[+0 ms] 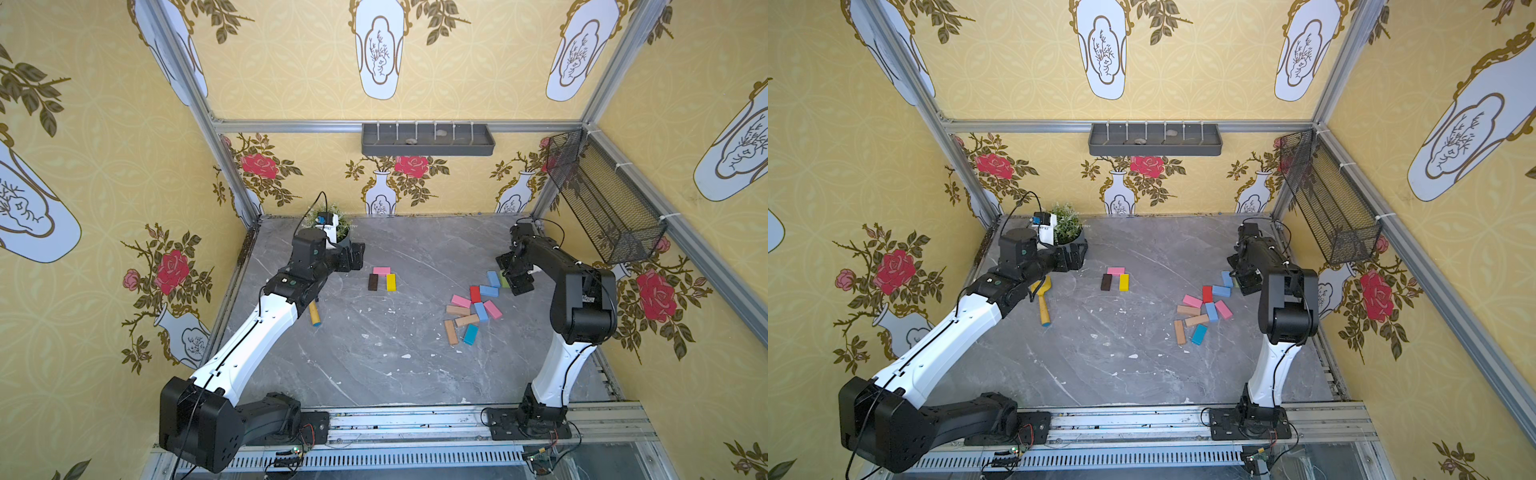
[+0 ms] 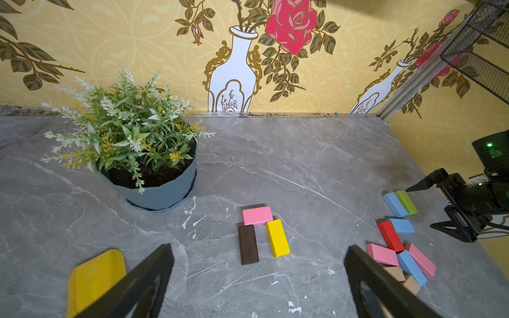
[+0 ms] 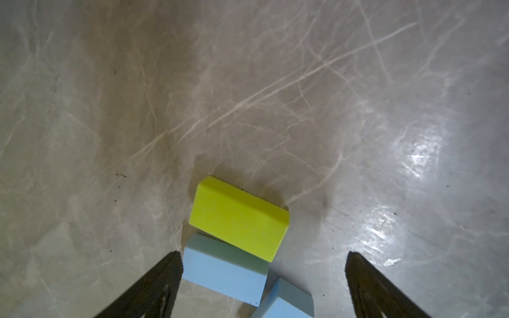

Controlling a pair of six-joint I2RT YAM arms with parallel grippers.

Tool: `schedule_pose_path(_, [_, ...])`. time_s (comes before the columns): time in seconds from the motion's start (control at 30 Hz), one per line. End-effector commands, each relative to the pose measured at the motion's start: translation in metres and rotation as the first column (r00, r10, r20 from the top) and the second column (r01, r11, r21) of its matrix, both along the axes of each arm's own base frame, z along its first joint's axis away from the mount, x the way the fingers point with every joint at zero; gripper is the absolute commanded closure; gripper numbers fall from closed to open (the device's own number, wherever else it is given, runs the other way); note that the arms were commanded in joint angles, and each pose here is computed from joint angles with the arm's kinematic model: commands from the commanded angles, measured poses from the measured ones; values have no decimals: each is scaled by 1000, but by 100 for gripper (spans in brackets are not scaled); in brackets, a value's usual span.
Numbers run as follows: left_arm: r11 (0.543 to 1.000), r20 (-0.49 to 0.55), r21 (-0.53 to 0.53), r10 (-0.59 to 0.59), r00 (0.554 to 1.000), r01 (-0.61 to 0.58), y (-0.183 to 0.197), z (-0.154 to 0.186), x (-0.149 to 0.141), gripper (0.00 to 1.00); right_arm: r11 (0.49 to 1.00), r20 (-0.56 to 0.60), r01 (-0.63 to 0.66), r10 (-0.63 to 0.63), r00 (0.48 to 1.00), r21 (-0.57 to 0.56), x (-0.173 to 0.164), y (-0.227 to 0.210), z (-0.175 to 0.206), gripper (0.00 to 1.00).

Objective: Assemble the number 8 with building blocks
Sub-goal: Pick up the building block from the center of the board.

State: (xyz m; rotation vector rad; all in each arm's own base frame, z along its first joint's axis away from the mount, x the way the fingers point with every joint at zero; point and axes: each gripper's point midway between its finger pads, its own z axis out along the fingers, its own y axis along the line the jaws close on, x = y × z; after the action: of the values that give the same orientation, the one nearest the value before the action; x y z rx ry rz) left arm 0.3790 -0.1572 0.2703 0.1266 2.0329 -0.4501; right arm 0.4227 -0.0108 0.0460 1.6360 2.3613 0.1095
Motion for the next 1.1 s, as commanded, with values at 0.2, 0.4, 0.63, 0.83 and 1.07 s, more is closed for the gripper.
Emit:
schedule_pose_path(0.2, [1000,18,-10,-8,1000,8,-3,2,4,0,1000,-15,6,-6,1000,14,11,0,-8,7])
schedule_pose_path(0.4, [1000,17,-9,-6,1000,6,-3,2,4,0,1000,-40,3,-3,999,14,14,0,-14,9])
schedule_pose_path(0.63, [1000,15,-4,-2,1000,2,-2,1,5,0,1000,-81,-3,4,997,14,15,0,-21,12])
schedule_pose_path(0.83, [1000,14,-1,-3,1000,3,-2,0,5,0,1000,-110,-8,9,994,9,15,-1,-26,18])
schedule_pose_path(1.07, [1000,13,1,-2,1000,2,-2,-1,5,0,1000,-135,-20,21,991,8,15,-1,-30,26])
